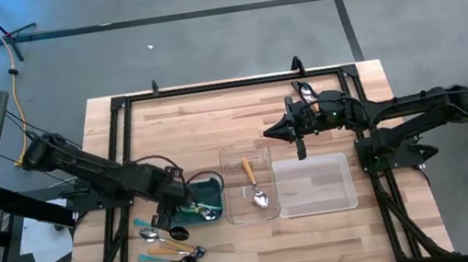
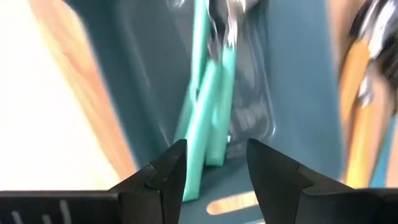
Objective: Sort silverware by color (type)
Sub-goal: Put the orange spoon into the transparent bin
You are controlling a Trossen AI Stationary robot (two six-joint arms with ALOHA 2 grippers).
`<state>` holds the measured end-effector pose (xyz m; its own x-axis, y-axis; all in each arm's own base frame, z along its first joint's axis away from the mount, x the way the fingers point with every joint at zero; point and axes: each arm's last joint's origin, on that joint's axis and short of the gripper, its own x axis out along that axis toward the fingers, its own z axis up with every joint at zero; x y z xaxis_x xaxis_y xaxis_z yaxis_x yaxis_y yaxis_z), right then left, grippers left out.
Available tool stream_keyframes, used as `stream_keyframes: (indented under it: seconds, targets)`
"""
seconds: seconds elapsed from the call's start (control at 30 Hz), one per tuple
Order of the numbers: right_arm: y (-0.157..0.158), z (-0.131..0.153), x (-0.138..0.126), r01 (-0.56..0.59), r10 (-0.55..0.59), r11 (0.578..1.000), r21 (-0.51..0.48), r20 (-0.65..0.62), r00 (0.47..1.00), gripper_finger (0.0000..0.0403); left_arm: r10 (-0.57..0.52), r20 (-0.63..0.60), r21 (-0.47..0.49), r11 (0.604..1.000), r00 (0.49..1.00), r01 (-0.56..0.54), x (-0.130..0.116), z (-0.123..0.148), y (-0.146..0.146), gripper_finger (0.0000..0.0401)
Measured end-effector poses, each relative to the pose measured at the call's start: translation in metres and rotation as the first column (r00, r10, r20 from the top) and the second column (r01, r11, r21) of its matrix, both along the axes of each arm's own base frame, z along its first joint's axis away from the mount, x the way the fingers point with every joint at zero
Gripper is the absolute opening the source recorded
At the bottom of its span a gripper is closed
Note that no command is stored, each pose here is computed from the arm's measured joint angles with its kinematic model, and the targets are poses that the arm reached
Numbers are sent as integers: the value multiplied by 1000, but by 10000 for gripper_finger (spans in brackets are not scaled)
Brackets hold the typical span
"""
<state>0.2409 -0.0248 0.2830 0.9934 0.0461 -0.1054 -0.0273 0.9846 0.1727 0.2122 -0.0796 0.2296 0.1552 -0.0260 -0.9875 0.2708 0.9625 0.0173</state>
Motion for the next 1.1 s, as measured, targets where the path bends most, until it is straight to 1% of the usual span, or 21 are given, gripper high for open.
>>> stream_keyframes:
  seconds: [0.07, 0.13, 0.2, 0.23, 0.27, 0.3, 0.37, 0.4, 0.5, 0.53, 0.57, 0.63, 0.77, 0.87, 0.93, 1.1]
  targets:
    - [0, 0, 0, 0, 0, 1000, 0, -1, 1000, 0, 17, 73, -16, 1000, 997, -16, -1, 18, 6, 156]
    - [0, -1, 0, 0, 0, 1000, 1, -8, 1000, 0, 39, 186, -24, 999, 982, -35, -1, 40, 12, 156]
    - [0, -1, 0, 0, 0, 1000, 2, -12, 1000, 0, 61, 334, -26, 998, 941, -56, -2, 63, 20, 156]
    - [0, -2, 0, 0, 0, 1000, 2, -16, 1000, 0, 82, 422, -33, 997, 903, -75, -3, 74, 24, 156]
    - [0, -2, 0, 0, 0, 1000, 3, -23, 1000, 0, 112, 516, -53, 994, 850, -98, -4, 86, 29, 156]
    - [0, -3, 0, 0, 0, 1000, 3, -26, 1000, 0, 143, 604, -78, 990, 784, -120, -5, 98, 33, 156]
    - [0, -3, 0, 0, 0, 1000, 4, -27, 1000, 0, 197, 750, -137, 980, 631, -142, -9, 119, 43, 156]
    - [0, -3, 0, 0, 0, 1000, 4, -30, 1000, 0, 219, 804, -165, 975, 552, -148, -12, 127, 48, 156]
    - [0, -3, 0, 0, 0, 1000, 4, -32, 999, 0, 269, 894, -222, 961, 358, -166, -20, 134, 62, 156]
    - [0, -3, 0, 0, 0, 1000, 4, -33, 999, 0, 280, 909, -236, 956, 308, -172, -23, 132, 65, 156]
    - [0, -3, 0, 0, 0, 1000, 4, -32, 999, 0, 291, 918, -248, 952, 270, -180, -26, 127, 69, 156]
    - [0, -3, 0, 0, 0, 1000, 4, -33, 999, 0, 332, 926, -300, 936, 181, -184, -27, 116, 74, 156]
    - [0, -3, 0, 0, 0, 1000, 4, -32, 999, 0, 414, 906, -395, 903, 90, -170, -24, 79, 79, 156]
    - [0, -3, 0, 0, 0, 1000, 4, -29, 1000, 0, 435, 899, -424, 893, 49, -152, -21, 61, 79, 156]
    - [0, -3, 0, 0, 0, 1000, 3, -29, 1000, 0, 445, 893, -431, 888, 65, -159, -20, 52, 79, 156]
    - [0, -3, 0, 0, 0, 1000, 3, -32, 999, 0, 457, 887, -443, 882, 66, -159, -17, 50, 79, 156]
